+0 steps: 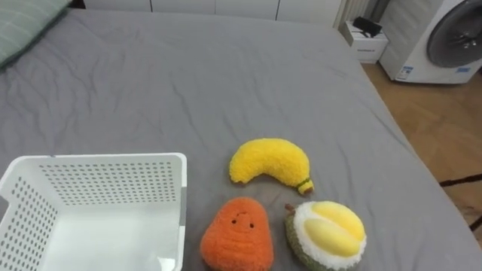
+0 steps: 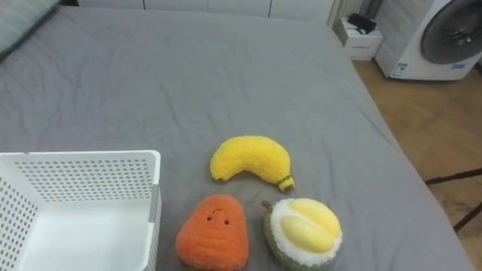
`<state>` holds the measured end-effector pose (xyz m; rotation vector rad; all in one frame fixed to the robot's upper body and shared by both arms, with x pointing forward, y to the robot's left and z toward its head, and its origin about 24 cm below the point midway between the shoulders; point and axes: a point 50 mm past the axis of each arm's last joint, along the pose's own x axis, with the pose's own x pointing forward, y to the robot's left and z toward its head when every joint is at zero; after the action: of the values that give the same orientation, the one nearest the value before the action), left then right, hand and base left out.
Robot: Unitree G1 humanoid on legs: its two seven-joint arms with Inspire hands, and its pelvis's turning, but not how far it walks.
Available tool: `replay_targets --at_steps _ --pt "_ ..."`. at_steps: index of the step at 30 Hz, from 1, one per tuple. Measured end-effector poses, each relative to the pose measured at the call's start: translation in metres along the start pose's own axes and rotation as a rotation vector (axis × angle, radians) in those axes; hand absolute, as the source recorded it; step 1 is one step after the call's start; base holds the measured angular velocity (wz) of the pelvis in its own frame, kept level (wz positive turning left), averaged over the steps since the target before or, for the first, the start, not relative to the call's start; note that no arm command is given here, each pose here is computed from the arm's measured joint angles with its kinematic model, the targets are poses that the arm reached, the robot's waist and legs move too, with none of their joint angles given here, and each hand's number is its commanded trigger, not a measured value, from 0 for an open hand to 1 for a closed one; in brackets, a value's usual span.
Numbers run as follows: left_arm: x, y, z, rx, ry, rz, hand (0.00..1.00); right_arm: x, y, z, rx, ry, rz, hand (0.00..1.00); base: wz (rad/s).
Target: Collect toys from the bed
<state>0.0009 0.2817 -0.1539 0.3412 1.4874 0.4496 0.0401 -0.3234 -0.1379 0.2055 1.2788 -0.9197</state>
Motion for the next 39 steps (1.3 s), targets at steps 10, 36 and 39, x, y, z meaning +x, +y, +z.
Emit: replay_targets --at_steps 10,36,39 --pt "-0.001 -0.001 -0.001 0.032 -0.047 0.006 0.0 -0.066 0.053 0.129 0.063 -0.65 0.177 0.0 -0.02" --pt "-0.007 -0.015 -0.002 0.08 -0.089 -0.004 0.0 -0.118 0.127 0.124 -0.802 -0.991 0.354 0.0 0.02" --pt "-0.007 -0.016 0.002 0.076 -0.098 -0.005 0.0 -0.108 0.131 0.11 -0.907 -0.914 0.398 0.0 0.04"
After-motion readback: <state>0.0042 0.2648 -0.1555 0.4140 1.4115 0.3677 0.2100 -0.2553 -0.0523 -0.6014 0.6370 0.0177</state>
